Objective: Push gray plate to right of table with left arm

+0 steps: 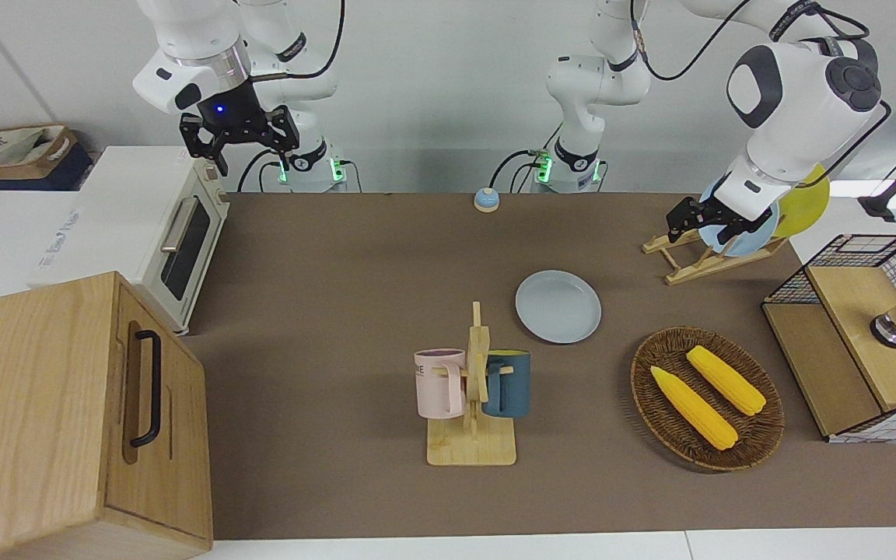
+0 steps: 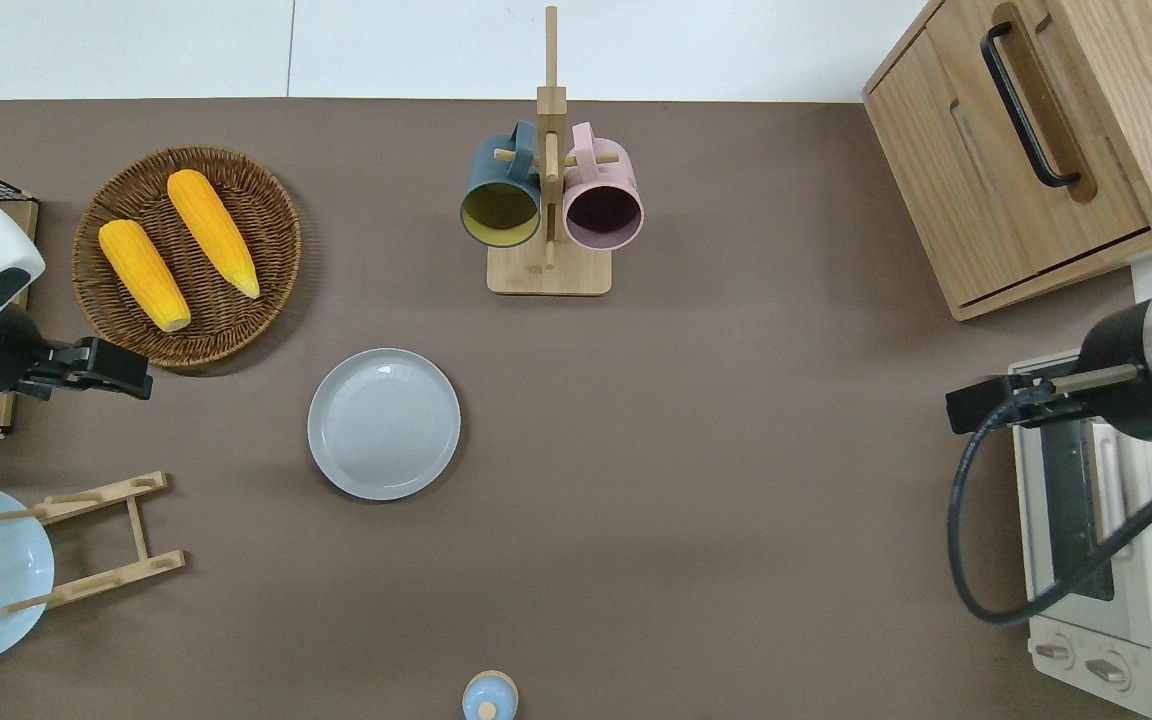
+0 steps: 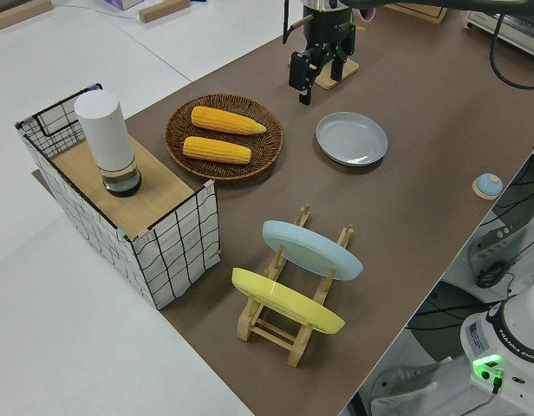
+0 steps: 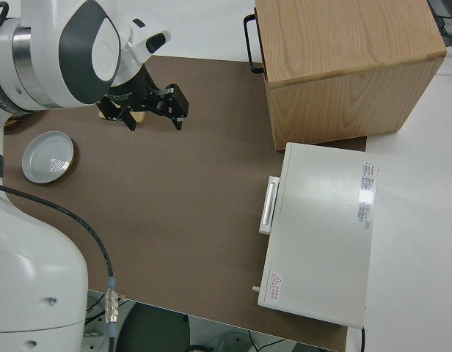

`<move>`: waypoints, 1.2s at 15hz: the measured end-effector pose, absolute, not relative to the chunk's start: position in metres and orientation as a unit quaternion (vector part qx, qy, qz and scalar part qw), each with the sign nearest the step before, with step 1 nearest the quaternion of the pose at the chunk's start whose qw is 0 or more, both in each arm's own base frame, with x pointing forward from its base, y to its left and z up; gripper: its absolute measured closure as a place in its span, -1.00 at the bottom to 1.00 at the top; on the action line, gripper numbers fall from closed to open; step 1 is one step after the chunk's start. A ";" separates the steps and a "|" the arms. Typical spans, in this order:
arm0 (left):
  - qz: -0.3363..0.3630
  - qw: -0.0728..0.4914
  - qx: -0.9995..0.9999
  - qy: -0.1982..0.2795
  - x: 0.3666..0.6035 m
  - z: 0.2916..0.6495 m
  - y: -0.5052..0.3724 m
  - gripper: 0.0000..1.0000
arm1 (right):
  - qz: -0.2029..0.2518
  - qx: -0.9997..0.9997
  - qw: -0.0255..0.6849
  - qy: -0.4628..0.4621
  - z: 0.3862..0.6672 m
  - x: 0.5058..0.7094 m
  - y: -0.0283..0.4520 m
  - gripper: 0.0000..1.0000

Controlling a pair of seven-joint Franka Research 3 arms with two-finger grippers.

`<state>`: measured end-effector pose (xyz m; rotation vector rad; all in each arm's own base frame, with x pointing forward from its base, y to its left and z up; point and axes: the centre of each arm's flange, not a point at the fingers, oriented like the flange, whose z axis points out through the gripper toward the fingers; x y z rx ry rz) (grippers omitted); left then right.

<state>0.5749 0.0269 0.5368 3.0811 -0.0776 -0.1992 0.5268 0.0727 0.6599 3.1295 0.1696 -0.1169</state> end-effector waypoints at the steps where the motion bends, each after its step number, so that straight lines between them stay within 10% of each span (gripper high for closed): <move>1: -0.064 0.027 0.997 -0.026 0.575 0.537 0.027 -1.00 | -0.037 0.998 0.003 0.054 0.660 0.527 0.073 -0.97; 18: -0.082 0.027 0.996 0.009 0.568 0.540 0.021 -1.00 | -0.037 0.998 0.003 0.054 0.660 0.527 0.073 -0.97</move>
